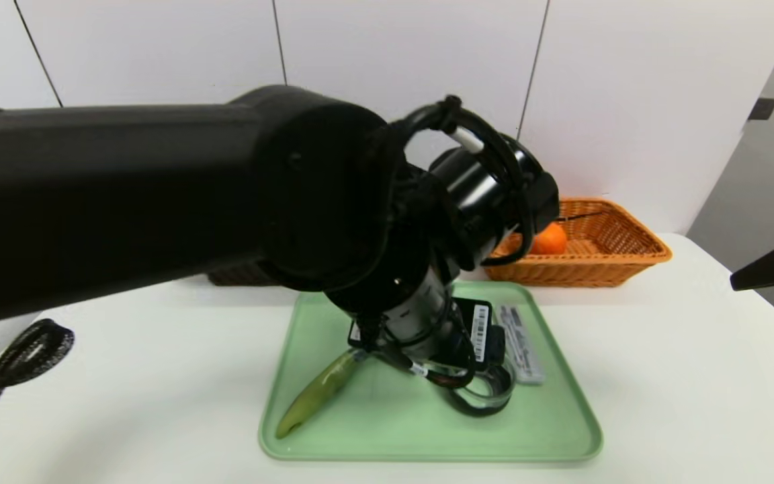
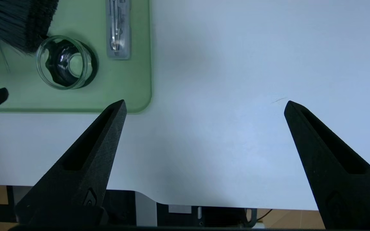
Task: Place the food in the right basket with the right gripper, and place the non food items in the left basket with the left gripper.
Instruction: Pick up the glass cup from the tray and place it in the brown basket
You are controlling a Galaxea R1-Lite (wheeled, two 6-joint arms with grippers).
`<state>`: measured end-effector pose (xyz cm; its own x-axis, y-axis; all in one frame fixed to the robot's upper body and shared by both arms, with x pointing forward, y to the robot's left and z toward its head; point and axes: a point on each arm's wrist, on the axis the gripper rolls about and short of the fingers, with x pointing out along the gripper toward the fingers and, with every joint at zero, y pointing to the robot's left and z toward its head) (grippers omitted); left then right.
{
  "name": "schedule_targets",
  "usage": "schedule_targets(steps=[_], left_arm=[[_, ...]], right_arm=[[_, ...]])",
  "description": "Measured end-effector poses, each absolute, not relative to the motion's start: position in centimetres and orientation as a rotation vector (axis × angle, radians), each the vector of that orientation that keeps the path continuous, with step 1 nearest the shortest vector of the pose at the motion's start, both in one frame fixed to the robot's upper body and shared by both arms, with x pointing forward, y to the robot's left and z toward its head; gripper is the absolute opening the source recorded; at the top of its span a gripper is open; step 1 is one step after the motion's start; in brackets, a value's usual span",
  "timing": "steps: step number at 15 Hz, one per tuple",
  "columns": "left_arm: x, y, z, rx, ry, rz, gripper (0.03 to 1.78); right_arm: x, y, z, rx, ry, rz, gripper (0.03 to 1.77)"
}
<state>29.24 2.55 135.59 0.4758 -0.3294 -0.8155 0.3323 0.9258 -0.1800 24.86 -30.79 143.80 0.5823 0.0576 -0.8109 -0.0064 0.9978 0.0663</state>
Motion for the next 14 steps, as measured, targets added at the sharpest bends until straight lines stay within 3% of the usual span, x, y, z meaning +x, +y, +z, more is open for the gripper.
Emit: schedule_targets(steps=[6, 14], left_arm=[[30.0, 0.8, 133.0, -0.014, 1.052, -0.348, 1.69], [30.9, -0.5, 131.1, -0.001, 1.021, -0.320, 1.69]], right_arm=[[24.0, -30.9, 143.1, 0.057, 0.973, 0.034, 1.69], [22.1, -31.3, 143.0, 0.058, 0.960, 0.038, 1.69]])
